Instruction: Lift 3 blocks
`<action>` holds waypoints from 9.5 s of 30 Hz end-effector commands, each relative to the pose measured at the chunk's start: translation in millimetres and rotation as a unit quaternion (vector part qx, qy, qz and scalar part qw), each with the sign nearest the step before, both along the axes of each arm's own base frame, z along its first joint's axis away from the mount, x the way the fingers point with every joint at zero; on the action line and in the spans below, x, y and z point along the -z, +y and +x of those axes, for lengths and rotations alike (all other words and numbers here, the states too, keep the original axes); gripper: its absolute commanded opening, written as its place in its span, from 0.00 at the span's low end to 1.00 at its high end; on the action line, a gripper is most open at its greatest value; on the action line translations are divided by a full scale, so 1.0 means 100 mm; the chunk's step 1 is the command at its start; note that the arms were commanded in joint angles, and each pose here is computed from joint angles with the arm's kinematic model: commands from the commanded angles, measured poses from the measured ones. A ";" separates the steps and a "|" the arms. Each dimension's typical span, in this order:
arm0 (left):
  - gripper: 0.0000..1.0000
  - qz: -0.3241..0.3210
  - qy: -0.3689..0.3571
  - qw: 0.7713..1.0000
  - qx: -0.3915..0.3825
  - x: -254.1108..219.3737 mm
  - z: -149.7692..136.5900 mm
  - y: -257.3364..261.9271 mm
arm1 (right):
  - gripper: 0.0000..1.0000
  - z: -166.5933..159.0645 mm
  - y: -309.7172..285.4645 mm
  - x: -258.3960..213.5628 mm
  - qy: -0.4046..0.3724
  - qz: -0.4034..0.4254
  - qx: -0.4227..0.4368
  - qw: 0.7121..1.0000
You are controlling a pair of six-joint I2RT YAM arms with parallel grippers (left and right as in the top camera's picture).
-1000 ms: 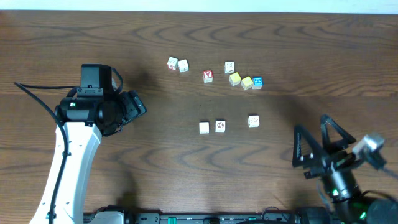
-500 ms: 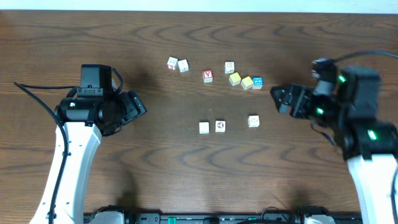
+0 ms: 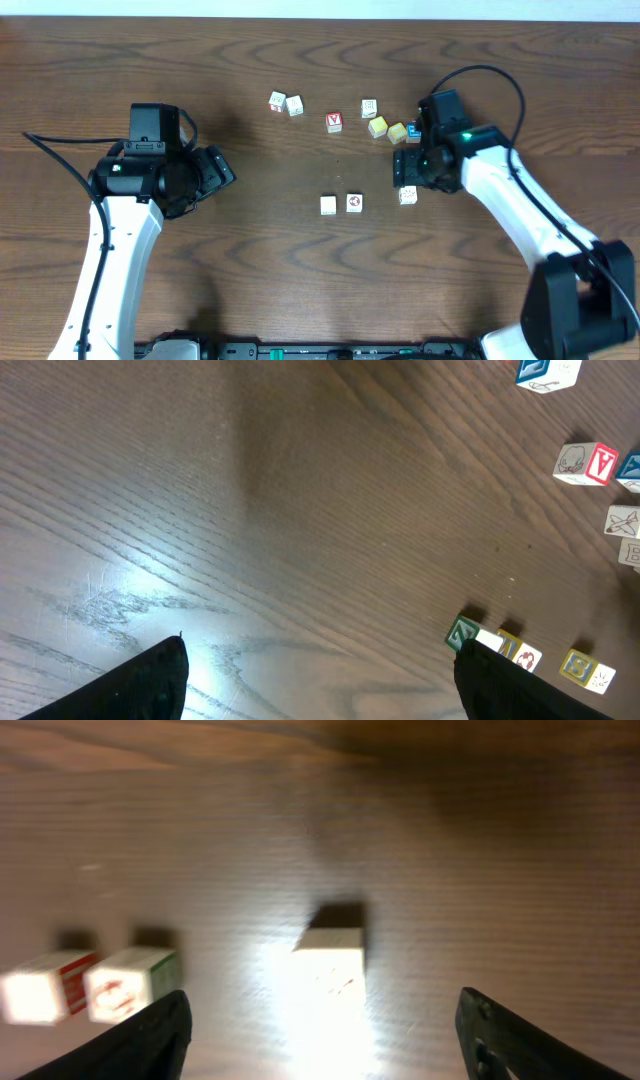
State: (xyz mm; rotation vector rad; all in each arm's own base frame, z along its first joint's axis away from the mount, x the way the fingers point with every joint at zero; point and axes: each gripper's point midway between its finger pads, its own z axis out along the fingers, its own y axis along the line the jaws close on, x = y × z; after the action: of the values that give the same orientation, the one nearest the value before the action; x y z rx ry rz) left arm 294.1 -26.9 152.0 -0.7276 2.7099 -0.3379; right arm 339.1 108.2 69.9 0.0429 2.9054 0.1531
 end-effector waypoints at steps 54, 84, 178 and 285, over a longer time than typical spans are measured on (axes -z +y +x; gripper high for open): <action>0.85 0.008 0.005 1.000 0.000 0.03 -0.01 0.03 | 0.29 -0.38 0.79 0.59 0.117 0.069 -0.043 0.990; 0.86 0.008 0.005 1.000 0.000 0.03 -0.01 0.03 | 0.60 -0.06 0.67 -0.20 0.106 0.076 -0.075 0.989; 0.07 -0.406 0.116 0.869 0.259 1.66 -0.13 -1.66 | 0.02 -0.38 0.50 0.67 0.072 0.421 -0.007 0.904; 0.07 -0.422 0.084 0.859 0.277 1.58 0.02 -1.97 | 0.01 -0.31 0.76 0.59 0.054 0.433 -0.034 0.899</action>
State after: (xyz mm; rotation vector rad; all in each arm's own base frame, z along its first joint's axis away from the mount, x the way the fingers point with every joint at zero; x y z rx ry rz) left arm 303.3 -222.8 4.5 -0.0812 2.7695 -1.7595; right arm 311.7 179.3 10.6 0.1112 2.6740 1.4471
